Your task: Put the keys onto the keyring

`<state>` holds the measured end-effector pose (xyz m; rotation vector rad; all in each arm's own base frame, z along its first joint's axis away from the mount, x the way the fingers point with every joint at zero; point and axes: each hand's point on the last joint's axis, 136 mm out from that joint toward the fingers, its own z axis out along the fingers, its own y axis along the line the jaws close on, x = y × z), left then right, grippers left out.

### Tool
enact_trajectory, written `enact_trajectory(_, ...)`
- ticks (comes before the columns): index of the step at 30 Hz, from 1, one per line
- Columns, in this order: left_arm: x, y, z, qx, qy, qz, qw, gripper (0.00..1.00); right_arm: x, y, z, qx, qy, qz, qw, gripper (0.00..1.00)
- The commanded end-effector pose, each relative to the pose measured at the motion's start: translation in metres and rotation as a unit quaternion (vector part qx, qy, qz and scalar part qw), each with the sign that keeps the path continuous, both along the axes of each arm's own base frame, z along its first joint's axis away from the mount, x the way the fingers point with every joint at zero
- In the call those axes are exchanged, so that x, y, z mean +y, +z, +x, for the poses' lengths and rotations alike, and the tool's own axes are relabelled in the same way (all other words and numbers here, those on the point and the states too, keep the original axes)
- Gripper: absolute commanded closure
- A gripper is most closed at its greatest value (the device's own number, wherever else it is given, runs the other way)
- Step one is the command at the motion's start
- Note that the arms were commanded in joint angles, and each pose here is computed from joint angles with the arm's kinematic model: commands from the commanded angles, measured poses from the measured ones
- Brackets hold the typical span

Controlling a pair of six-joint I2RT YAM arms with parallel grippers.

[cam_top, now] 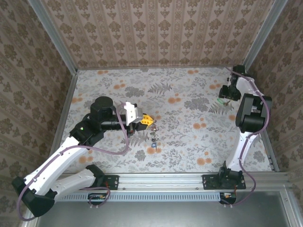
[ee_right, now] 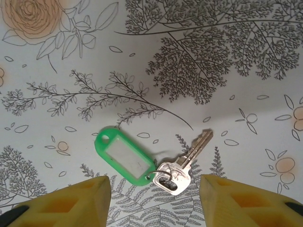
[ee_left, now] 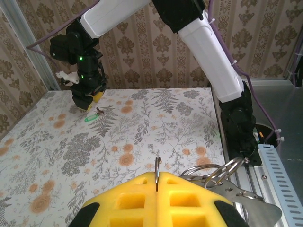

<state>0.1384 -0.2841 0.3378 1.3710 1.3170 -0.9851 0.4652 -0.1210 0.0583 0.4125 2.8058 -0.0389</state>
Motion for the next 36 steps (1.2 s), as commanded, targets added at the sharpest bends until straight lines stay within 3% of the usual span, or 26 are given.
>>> enact_trajectory(1,0.000,0.012,-0.004,-0.005,-0.015,-0.028,0.999,1.00,0.005,0.000,-0.003,0.037,0.021,0.003,0.999,0.46)
enact_trajectory(8,0.001,0.016,-0.004,-0.006,-0.019,-0.039,0.999,1.00,0.019,0.005,-0.003,0.046,0.023,0.012,0.999,0.45)
enact_trajectory(15,0.002,0.021,-0.008,-0.006,-0.026,-0.052,0.998,1.00,0.041,0.008,0.005,0.001,-0.016,0.068,0.998,0.34)
enact_trajectory(25,0.005,0.029,-0.018,-0.011,-0.040,-0.071,0.997,1.00,0.024,0.012,0.016,-0.046,-0.106,0.060,0.991,0.19)
enact_trajectory(36,0.008,0.034,-0.024,-0.019,-0.045,-0.082,0.995,1.00,0.012,0.008,0.020,-0.028,-0.131,0.035,0.990,0.14)
